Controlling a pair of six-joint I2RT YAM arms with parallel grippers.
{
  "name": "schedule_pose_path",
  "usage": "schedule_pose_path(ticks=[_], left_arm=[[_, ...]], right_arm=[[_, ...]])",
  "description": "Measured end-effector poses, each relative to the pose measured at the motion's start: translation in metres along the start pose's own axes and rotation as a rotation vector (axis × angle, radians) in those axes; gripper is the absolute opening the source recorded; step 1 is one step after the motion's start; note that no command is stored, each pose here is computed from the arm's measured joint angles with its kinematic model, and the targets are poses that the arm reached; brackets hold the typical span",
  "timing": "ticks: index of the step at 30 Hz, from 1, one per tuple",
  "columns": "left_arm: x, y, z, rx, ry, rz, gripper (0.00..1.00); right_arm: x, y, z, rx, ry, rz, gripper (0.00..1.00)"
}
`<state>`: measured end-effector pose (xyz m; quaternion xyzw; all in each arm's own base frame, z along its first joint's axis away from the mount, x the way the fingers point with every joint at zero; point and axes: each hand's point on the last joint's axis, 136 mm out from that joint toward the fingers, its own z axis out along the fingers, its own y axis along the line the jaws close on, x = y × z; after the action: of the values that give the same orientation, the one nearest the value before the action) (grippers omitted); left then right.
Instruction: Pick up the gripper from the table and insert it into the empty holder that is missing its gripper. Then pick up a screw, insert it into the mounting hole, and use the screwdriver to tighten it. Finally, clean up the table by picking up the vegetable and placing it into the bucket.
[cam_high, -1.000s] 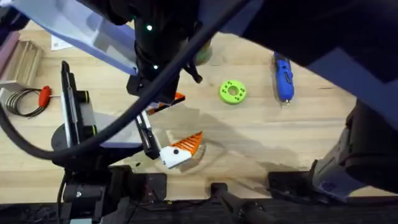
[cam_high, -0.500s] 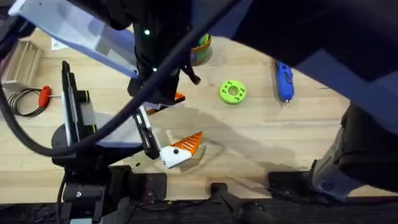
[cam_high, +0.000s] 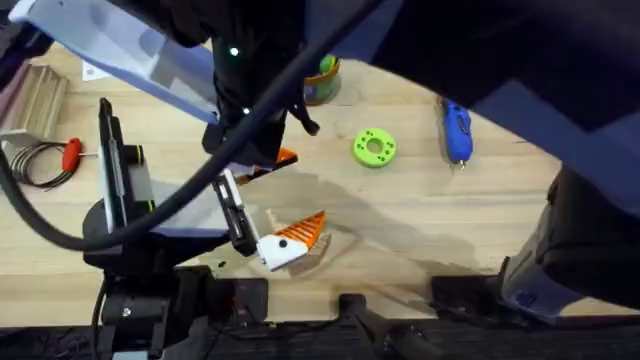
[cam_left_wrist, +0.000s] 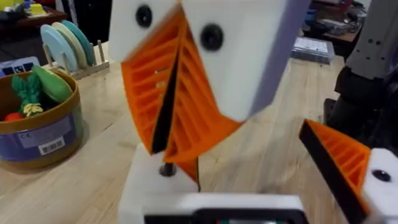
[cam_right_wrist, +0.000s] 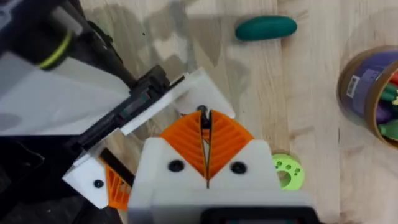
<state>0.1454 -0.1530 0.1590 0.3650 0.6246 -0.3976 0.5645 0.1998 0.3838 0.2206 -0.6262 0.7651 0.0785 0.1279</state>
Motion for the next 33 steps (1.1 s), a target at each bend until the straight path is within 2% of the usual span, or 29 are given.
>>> schedule_pose_path(ticks=[28, 29, 33], left_arm=[[0.0001, 0.0000, 0.0000, 0.000, 0.000, -0.008, 0.985], [0.0001, 0.0000, 0.0000, 0.000, 0.000, -0.009, 0.985], [0.0001, -0.0004, 0.0000, 0.003, 0.000, -0.008, 0.985]], right_arm=[[-0.0013, 0.0005, 0.0100, -0.013, 0.015, 0.001, 0.006], [-0.0011, 0.0006, 0.0100, -0.013, 0.015, 0.006, 0.071], [-0.0009, -0.0004, 0.0098, -0.010, 0.015, 0.003, 0.648]])
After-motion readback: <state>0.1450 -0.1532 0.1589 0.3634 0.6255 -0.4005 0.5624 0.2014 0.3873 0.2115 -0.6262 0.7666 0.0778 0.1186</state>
